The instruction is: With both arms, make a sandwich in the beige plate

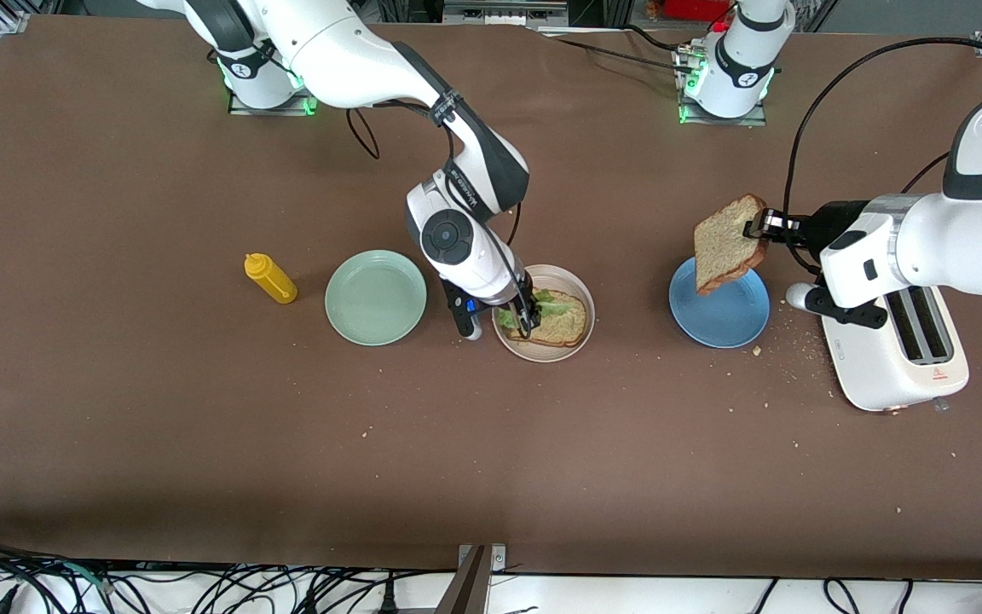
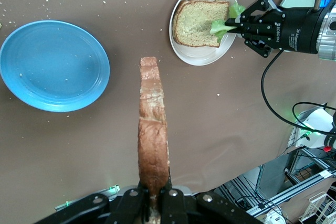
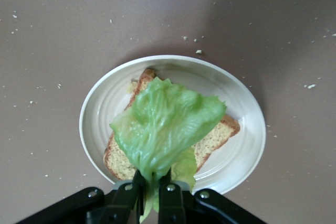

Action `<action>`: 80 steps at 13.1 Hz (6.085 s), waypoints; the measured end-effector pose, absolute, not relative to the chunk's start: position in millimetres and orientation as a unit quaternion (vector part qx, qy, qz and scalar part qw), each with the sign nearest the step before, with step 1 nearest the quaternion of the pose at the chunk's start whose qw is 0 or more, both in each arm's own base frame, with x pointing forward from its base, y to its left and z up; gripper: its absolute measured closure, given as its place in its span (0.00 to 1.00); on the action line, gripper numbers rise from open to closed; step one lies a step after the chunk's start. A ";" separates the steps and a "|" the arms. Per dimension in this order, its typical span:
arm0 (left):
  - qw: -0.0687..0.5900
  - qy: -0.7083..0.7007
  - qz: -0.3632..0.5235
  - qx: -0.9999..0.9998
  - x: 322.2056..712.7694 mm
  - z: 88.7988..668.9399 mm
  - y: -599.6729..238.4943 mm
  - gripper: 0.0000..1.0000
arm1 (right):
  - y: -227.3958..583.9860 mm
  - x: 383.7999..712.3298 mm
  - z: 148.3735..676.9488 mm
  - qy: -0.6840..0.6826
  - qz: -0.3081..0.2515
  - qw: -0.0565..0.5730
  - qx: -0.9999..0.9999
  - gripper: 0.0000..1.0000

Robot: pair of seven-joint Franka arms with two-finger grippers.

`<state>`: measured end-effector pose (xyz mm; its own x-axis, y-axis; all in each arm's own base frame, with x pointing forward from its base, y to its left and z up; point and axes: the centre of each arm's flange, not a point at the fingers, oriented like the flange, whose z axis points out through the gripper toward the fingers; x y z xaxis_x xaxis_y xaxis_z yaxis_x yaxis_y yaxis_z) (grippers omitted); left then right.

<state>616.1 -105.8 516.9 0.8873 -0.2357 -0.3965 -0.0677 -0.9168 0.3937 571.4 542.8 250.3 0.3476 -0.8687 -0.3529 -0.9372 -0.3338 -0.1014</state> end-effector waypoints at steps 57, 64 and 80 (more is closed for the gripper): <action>0.295 -0.263 -0.177 0.902 634.6 287.1 -224.8 0.00 | 84.5 645.3 553.3 -0.066 0.051 -0.012 -0.996 0.00; 0.025 -0.189 -0.096 0.977 603.7 514.8 -185.1 0.00 | 32.6 630.6 556.0 -0.039 0.008 -0.003 -0.999 0.00; 0.012 -0.069 -0.013 0.997 535.7 569.0 -98.3 0.00 | 51.5 632.5 541.3 -0.054 0.009 0.002 -0.998 0.00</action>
<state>535.7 -98.3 569.0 0.9901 -0.1380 -0.0242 -0.1373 -0.9902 0.0265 632.5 51.5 541.3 0.9940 0.1080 -0.0183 0.1079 -0.9942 -0.0052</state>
